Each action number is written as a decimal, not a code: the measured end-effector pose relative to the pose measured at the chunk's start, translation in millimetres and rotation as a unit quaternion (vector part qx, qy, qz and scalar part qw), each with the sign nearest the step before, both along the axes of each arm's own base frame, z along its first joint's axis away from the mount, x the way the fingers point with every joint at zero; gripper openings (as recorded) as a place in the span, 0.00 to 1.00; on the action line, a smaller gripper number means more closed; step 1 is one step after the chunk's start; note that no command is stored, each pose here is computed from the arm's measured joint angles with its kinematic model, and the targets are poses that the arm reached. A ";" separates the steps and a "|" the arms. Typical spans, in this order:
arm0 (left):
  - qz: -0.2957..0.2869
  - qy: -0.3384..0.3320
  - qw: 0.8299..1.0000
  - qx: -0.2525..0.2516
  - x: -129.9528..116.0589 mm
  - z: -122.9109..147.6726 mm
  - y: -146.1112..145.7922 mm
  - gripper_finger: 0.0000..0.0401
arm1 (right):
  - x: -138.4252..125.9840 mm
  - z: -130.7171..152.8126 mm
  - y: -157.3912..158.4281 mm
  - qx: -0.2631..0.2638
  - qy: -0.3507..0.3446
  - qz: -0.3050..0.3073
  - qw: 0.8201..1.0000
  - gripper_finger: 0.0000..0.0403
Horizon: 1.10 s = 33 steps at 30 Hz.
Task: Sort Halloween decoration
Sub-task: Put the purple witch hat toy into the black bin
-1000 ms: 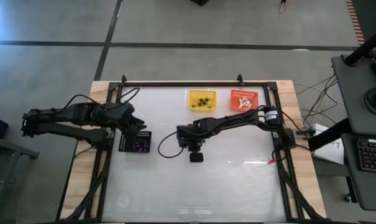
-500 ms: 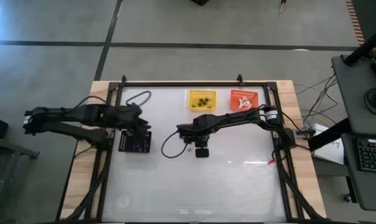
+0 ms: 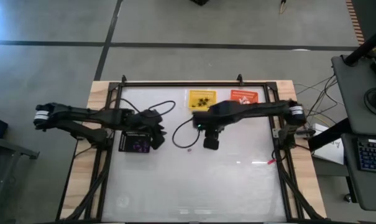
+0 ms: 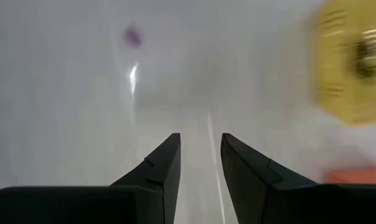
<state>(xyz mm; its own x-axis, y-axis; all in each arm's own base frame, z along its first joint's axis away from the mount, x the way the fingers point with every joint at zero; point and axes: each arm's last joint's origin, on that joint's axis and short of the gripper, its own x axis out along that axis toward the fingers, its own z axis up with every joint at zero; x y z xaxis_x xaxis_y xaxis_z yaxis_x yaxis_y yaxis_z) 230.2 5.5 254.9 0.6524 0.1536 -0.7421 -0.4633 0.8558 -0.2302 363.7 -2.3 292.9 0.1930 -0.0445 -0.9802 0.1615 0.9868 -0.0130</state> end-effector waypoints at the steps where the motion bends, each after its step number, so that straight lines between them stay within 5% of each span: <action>1: -0.006 -0.007 1.000 0.001 5.0 -1.5 -0.2 0.31 | -5.6 10.5 -1.6 -0.013 -0.017 -0.016 1.000 0.26; 7: -0.036 -0.016 0.999 -0.005 30.8 -18.8 -1.9 0.31 | -42.5 63.2 -10.8 -0.067 -0.111 -0.122 0.984 0.25; 13: -0.050 0.003 0.999 -0.003 46.9 -38.9 -3.5 0.31 | -63.9 87.9 -12.1 -0.086 -0.159 -0.146 0.973 0.27; 33: -0.106 0.022 0.994 0.001 102.0 -86.6 -10.6 0.31 | -56.9 77.4 -12.4 -0.092 -0.139 -0.136 0.977 0.27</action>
<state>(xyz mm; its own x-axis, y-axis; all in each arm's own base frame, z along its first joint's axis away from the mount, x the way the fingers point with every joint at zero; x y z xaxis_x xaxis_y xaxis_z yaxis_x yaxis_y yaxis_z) 332.2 -5.1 168.3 0.6366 0.0173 -0.7710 -0.2824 0.9355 -0.2121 306.8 -14.8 370.4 0.4073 -0.3017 -0.8620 0.4399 0.8920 -0.1044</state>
